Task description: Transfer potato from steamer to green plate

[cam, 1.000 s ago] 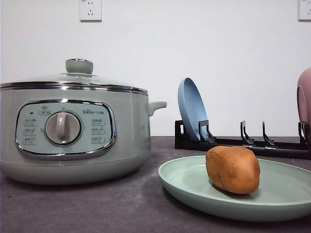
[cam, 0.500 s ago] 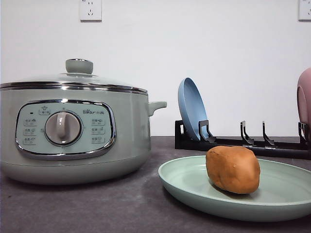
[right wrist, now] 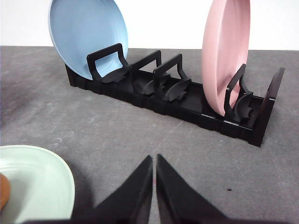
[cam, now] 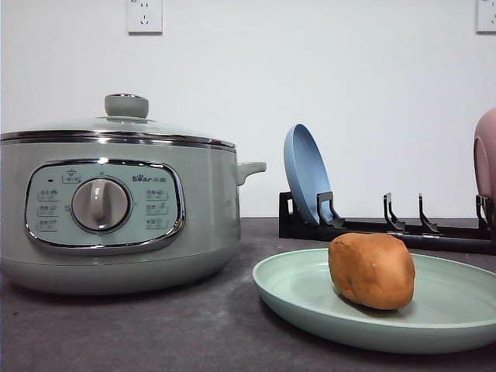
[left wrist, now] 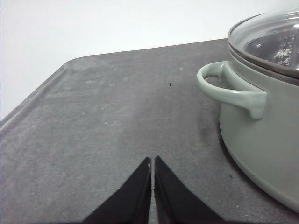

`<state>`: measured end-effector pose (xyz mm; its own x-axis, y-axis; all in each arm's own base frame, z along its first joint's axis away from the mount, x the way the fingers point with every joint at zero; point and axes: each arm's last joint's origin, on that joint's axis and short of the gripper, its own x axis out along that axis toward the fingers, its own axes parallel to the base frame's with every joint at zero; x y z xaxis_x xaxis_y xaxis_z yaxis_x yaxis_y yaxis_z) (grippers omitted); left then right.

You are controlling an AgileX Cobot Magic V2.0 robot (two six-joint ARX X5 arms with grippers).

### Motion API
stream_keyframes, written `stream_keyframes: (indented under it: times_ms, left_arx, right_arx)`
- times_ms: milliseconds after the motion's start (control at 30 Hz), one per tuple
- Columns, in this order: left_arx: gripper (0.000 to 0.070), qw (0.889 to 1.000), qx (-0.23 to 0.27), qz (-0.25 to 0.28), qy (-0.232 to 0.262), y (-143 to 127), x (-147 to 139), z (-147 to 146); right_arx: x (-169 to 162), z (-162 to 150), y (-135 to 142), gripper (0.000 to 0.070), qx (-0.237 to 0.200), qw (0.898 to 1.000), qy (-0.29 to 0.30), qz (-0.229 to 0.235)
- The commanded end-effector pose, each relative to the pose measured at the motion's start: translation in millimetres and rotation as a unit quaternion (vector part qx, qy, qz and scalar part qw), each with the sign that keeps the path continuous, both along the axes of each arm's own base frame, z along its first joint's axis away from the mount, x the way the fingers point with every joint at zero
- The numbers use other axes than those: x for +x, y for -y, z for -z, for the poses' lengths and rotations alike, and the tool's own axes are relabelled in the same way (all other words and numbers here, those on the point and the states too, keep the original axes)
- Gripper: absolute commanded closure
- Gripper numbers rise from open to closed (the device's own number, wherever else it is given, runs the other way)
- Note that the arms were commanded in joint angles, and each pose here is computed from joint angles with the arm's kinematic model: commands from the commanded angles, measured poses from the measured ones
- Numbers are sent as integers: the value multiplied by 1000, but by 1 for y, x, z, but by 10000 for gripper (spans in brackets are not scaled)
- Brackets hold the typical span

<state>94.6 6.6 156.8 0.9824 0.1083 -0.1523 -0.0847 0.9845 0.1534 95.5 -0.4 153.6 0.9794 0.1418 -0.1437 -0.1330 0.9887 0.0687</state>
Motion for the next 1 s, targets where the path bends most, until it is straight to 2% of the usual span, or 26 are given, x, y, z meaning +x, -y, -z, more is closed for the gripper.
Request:
stream_keyframes:
  times_ms: [0, 967]
  left_arx:
    - [697, 1000, -2, -3, -12, 0, 1, 7]
    - [697, 1000, -2, -3, -12, 0, 1, 7]
  right_arx:
    - [0, 2, 0, 700, 6, 1000, -2, 2]
    - [0, 2, 0, 700, 6, 1000, -2, 2]
